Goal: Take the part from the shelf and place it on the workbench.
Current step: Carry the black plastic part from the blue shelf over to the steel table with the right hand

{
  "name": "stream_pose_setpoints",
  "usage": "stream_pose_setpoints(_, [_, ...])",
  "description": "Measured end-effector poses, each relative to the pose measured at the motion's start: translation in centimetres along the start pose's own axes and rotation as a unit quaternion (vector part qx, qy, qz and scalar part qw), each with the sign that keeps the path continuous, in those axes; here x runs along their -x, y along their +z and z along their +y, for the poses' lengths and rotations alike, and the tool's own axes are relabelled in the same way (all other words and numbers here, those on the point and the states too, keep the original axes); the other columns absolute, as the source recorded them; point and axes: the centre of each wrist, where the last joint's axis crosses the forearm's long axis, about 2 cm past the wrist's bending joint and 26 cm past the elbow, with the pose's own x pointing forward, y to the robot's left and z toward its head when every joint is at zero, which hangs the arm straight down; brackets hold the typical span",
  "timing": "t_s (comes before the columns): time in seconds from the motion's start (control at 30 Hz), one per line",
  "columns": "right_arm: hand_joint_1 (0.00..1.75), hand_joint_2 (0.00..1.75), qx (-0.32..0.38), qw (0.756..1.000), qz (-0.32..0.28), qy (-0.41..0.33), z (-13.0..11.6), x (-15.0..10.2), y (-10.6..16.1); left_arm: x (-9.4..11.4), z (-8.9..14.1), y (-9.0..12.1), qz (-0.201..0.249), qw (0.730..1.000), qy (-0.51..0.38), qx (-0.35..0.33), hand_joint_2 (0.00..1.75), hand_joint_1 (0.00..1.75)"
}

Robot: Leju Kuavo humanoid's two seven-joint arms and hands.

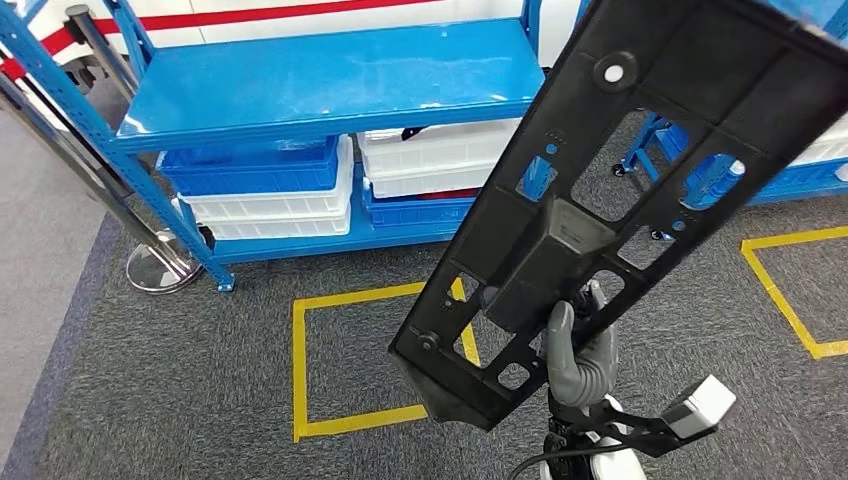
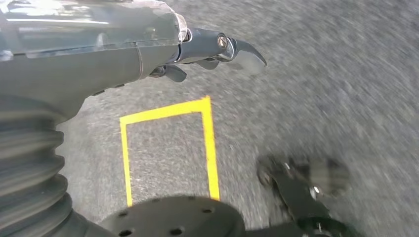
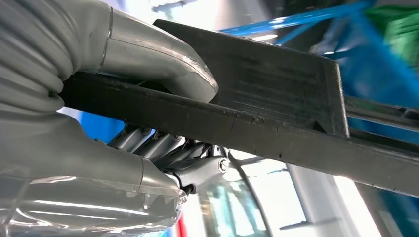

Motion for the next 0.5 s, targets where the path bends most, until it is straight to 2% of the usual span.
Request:
stream_pose_setpoints(0.3, [1.75,1.75,-0.059,0.994,-0.092,-0.016,1.9,-2.7,-2.8,-0.3,0.7,-0.2,-0.008,1.0,0.0,0.0,1.75,0.0])
stream_pose_setpoints(0.5, [1.75,1.75,-0.081,0.988,-0.133,-0.011,2.4,-4.1,-4.5,-0.5,0.6,-0.2,-0.014,1.0,-0.005,0.004,1.75,0.0])
